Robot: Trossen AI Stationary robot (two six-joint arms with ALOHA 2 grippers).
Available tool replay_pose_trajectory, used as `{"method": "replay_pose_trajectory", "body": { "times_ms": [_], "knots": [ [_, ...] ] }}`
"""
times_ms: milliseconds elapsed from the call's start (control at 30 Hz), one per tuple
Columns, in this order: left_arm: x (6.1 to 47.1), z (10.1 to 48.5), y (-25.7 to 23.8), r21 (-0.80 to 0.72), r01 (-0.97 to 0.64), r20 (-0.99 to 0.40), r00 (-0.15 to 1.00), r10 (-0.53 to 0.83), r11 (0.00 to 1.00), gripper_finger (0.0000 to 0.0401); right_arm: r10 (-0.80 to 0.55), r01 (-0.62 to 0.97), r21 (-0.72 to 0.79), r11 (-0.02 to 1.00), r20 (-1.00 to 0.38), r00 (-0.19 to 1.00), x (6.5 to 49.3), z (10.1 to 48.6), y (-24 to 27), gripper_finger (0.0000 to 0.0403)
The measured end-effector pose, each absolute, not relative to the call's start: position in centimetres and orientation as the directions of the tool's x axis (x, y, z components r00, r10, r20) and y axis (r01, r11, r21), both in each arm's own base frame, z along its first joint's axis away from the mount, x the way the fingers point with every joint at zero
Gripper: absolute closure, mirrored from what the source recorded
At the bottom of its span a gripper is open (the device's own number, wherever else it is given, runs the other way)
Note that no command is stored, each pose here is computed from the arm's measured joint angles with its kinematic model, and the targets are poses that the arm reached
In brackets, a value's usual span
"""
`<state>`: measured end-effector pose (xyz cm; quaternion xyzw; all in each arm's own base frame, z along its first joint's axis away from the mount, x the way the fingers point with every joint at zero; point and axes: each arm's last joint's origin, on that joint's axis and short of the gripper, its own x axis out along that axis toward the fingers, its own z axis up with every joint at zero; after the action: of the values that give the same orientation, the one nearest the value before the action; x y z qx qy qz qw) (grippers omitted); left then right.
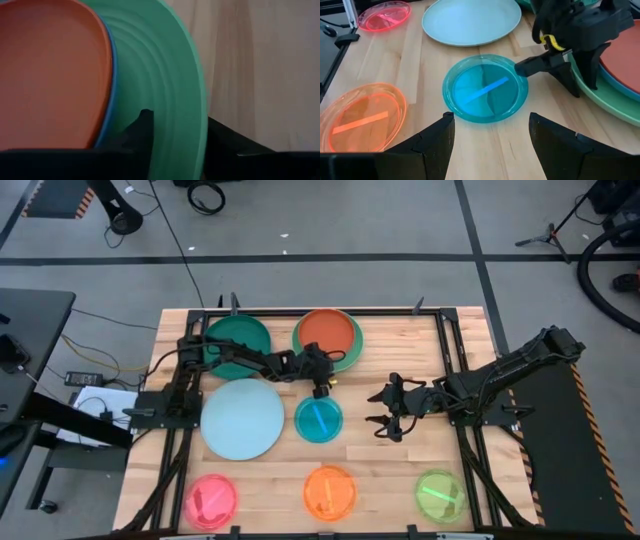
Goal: Stack plastic plates
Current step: Stack the stacked plates on top of the dark green plate
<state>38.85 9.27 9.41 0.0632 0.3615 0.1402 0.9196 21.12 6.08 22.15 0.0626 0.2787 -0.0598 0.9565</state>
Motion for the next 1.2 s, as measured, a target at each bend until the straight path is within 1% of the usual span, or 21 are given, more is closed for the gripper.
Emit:
{"method": "replay_pose_trajectory", "body": {
  "times_ms": [67, 200, 233, 333, 433, 567, 667, 867, 933, 1067, 1133, 1200],
  "knots": [
    [38.9, 9.4, 9.1, 0.224, -0.213, -0.647, 0.697, 0.308, 0.951, 0.0293, -0.079, 0.150, 0.088, 0.985, -0.541, 0.837, 21.1, 22.1, 6.1, 0.0144],
    [39.0, 9.4, 8.4, 0.274, -0.235, -0.641, 0.678, 0.360, 0.932, 0.0365, -0.072, 0.156, 0.110, 0.982, -0.542, 0.837, 21.1, 22.1, 6.1, 0.0144],
    [39.0, 9.4, 8.1, 0.292, -0.241, -0.638, 0.672, 0.376, 0.926, 0.0372, -0.065, 0.152, 0.117, 0.981, -0.544, 0.837, 21.1, 22.1, 6.1, 0.0144],
    [39.0, 9.7, 6.9, 0.356, -0.260, -0.634, 0.638, 0.436, 0.898, 0.0375, -0.050, 0.143, 0.128, 0.981, -0.547, 0.836, 21.1, 22.1, 6.2, 0.0144],
    [38.6, 11.0, 5.5, 0.408, -0.266, -0.627, 0.614, 0.480, 0.873, 0.0381, -0.051, 0.143, 0.126, 0.982, -0.550, 0.834, 21.1, 22.1, 6.2, 0.0144],
    [37.8, 14.2, 4.6, 0.407, -0.295, -0.618, 0.608, 0.499, 0.864, 0.0383, -0.051, 0.144, 0.128, 0.981, -0.550, 0.834, 21.1, 22.1, 6.2, 0.0144],
    [36.5, 16.1, 4.7, 0.404, -0.324, -0.639, 0.568, 0.518, 0.855, 0.0383, -0.051, 0.152, 0.140, 0.978, -0.548, 0.835, 21.1, 22.1, 6.1, 0.0144],
    [33.9, 19.2, 5.3, 0.539, -0.437, -0.591, 0.414, 0.693, 0.720, 0.0383, -0.051, 0.175, 0.177, 0.969, -0.548, 0.835, 21.1, 22.1, 6.1, 0.0144],
    [33.6, 20.0, 5.3, 0.543, -0.455, -0.572, 0.414, 0.708, 0.706, 0.0383, -0.051, 0.182, 0.187, 0.965, -0.548, 0.835, 21.1, 22.1, 6.1, 0.0144],
    [33.2, 20.8, 5.2, 0.531, -0.472, -0.566, 0.420, 0.709, 0.703, 0.0383, -0.052, 0.187, 0.196, 0.963, -0.544, 0.838, 21.1, 22.2, 6.1, 0.0144],
    [32.9, 20.7, 5.4, 0.545, -0.488, -0.572, 0.379, 0.728, 0.682, 0.0383, -0.052, 0.194, 0.207, 0.959, -0.543, 0.838, 21.1, 22.2, 6.1, 0.0144],
    [32.1, 20.2, 5.8, 0.573, -0.512, -0.575, 0.305, 0.759, 0.640, 0.0383, -0.051, 0.202, 0.221, 0.954, -0.544, 0.838, 21.1, 22.2, 6.1, 0.0144]
  ]
}}
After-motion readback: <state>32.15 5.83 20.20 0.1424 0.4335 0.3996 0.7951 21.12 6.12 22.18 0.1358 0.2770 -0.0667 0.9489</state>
